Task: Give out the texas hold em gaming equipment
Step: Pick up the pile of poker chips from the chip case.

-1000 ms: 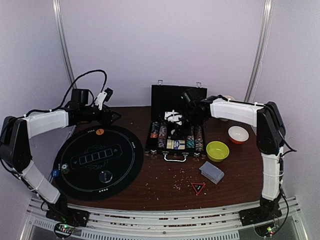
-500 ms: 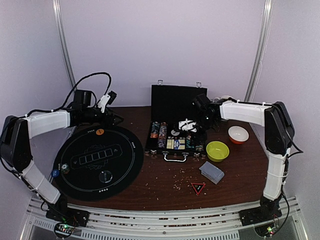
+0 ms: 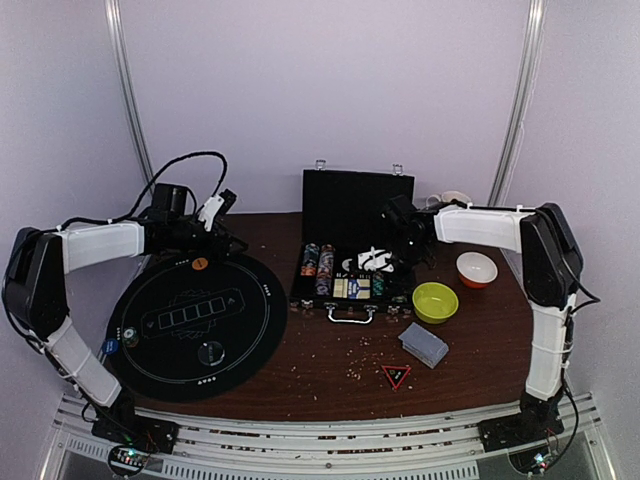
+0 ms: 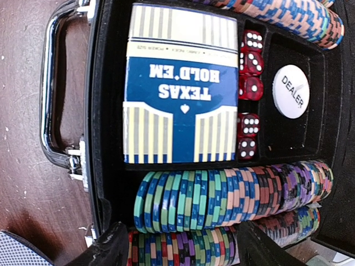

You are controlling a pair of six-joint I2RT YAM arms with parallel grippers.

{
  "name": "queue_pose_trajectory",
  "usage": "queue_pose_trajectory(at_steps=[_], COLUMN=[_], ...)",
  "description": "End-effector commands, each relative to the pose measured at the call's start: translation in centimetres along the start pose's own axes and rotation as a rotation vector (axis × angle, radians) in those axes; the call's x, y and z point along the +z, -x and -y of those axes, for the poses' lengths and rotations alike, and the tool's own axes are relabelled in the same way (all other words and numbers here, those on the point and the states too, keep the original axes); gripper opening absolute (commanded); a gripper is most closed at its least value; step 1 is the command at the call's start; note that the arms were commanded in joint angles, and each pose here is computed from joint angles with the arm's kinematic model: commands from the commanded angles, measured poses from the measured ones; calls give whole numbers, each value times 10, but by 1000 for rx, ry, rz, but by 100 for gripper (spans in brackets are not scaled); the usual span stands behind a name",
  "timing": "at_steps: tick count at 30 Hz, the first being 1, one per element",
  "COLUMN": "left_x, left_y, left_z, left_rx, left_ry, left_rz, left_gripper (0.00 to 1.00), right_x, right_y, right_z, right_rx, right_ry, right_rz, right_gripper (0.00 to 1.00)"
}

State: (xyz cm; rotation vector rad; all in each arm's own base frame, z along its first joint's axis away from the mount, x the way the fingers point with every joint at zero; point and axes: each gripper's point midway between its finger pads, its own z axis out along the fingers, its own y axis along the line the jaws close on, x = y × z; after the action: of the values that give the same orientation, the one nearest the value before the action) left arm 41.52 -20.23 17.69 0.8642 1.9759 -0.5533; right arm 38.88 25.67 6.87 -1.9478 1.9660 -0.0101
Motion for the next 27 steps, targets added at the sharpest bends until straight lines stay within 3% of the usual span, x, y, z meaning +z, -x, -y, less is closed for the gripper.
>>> queue_pose_trajectory(at_steps=[1, 6, 11, 27], left_x=[1, 1, 1, 6], left_y=[13, 7, 6, 0], left_z=[-2, -3, -2, -8], left_rx=[38, 45, 49, 37], left_ry=[8, 16, 16, 34], left_rz=[20, 7, 6, -17], left_gripper=[72, 72, 72, 72], right_x=[3, 8, 12, 25], right_y=[1, 3, -2, -1], right_z=[-7, -6, -1, -12], right_rx=[-22, -29, -29, -20], right_ry=[8, 5, -18, 20], right_rz=[-19, -26, -60, -108], right_gripper=[71, 69, 56, 52])
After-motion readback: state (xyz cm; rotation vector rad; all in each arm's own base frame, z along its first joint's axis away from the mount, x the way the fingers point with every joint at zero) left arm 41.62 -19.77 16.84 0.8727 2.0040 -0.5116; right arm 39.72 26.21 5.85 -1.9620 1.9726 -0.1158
